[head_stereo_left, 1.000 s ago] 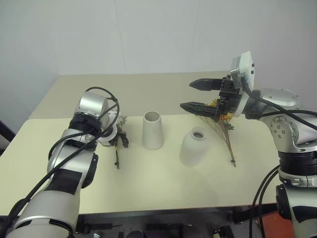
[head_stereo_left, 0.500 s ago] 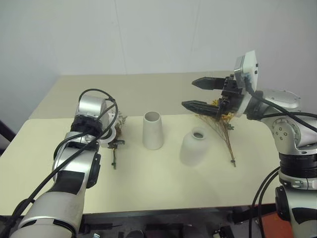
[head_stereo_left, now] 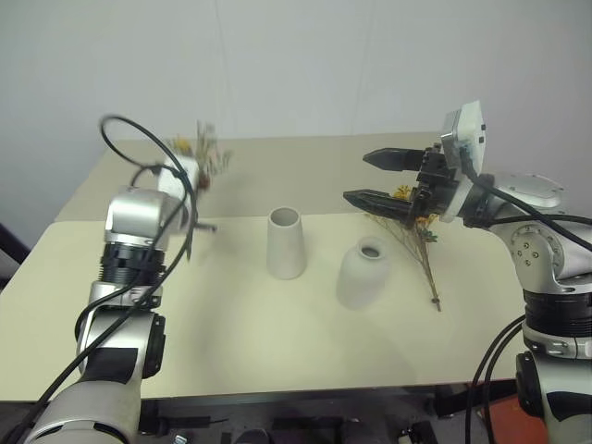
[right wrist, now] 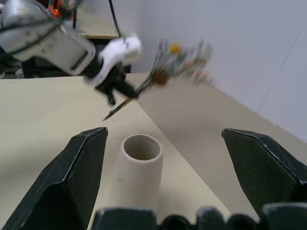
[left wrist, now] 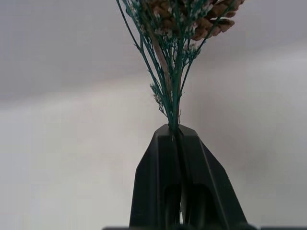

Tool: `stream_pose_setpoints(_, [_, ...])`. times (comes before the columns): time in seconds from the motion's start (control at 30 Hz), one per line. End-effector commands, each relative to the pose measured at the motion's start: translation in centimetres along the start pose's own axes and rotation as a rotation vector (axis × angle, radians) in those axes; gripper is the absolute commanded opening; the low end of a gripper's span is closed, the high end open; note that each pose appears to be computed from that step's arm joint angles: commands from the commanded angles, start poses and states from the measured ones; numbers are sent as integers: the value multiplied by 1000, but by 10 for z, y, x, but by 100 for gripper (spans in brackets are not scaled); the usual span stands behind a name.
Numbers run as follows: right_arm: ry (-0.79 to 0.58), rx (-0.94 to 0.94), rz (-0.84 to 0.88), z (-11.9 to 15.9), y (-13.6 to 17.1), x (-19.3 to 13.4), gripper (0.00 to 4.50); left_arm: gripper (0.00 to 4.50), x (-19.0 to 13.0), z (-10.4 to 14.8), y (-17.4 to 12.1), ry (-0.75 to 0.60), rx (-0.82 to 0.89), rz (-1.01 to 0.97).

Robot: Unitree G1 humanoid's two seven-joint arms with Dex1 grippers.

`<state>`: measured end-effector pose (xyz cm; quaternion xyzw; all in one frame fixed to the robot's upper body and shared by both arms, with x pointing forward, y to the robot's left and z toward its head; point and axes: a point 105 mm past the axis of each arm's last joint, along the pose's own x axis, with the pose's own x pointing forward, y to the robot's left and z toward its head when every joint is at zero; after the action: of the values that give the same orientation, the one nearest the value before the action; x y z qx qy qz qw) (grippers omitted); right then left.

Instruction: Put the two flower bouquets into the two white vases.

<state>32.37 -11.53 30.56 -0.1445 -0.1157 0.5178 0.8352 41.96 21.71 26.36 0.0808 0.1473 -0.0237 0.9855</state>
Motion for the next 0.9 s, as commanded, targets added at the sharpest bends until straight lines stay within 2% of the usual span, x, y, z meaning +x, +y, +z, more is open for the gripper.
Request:
stream_pose_setpoints(0.03, [-13,-28,7,9,2,-6,450,1,-26,53,-19,-285,-23,-206])
stream_pose_setpoints(0.17, [7,-31,8,5,3,-7,450,1,-54,84,-43,-478,-117,-503])
stream_pose_setpoints(0.33, [4,-37,0,4,4,-8,450,1,-76,103,-67,-568,-147,-772])
stream_pose_setpoints(0.47, [-7,-44,-17,6,6,-9,450,1,-86,98,-84,-625,-105,-890])
stream_pose_setpoints(0.57, [-9,-46,-29,7,7,-12,450,1,-85,85,-96,-614,-56,-948])
stream_pose_setpoints(0.77, [-9,-46,-38,7,10,-15,450,1,-90,76,-101,-652,-25,-988])
stream_pose_setpoints(0.9, [-18,-41,-30,10,13,-16,450,1,-89,59,-104,-704,-5,-970])
